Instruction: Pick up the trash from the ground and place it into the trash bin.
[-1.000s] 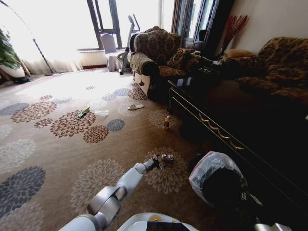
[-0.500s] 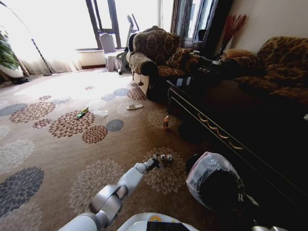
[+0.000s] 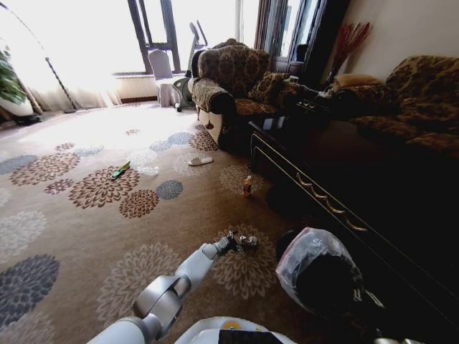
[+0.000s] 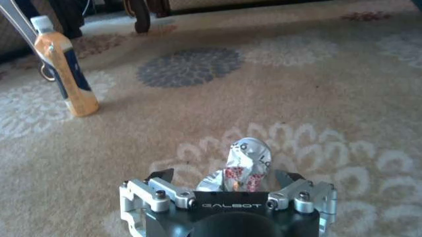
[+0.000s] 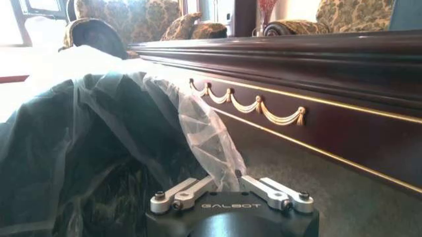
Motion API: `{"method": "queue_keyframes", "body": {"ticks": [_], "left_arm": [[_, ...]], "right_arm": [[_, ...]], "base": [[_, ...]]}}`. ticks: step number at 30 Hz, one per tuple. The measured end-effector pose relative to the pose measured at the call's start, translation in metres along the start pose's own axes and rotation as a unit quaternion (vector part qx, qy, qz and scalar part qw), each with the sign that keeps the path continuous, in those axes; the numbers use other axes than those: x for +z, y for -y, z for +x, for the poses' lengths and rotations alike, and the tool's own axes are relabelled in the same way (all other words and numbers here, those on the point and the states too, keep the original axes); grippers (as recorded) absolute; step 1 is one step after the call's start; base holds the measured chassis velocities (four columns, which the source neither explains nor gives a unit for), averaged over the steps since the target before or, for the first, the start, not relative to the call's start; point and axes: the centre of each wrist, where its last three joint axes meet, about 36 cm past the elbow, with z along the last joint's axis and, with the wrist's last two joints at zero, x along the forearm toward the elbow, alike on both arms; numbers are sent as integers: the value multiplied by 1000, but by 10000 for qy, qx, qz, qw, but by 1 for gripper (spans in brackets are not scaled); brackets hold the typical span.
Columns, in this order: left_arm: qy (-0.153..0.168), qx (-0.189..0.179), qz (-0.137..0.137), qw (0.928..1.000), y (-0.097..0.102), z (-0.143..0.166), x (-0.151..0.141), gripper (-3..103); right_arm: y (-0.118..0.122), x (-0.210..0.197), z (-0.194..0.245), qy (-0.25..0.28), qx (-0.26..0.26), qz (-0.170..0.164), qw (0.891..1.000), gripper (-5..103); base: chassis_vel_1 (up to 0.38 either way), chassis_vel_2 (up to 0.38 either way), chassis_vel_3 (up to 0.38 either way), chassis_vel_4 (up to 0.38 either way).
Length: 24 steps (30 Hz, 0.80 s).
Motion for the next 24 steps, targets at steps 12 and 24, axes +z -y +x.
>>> {"method": "queue_keyframes", "body": {"ticks": [12,24], "left_arm": [[-586,-41,309,9978,18,6,23,80],[-179,-33,399,9990,37,7,30,30]], "right_arm": [[-2,-1,7,-2,19,-10,10000,1],[-5,1,11,-1,34,-71,10000,1]], "base": [[0,0,0,0],[0,0,0,0]]}}
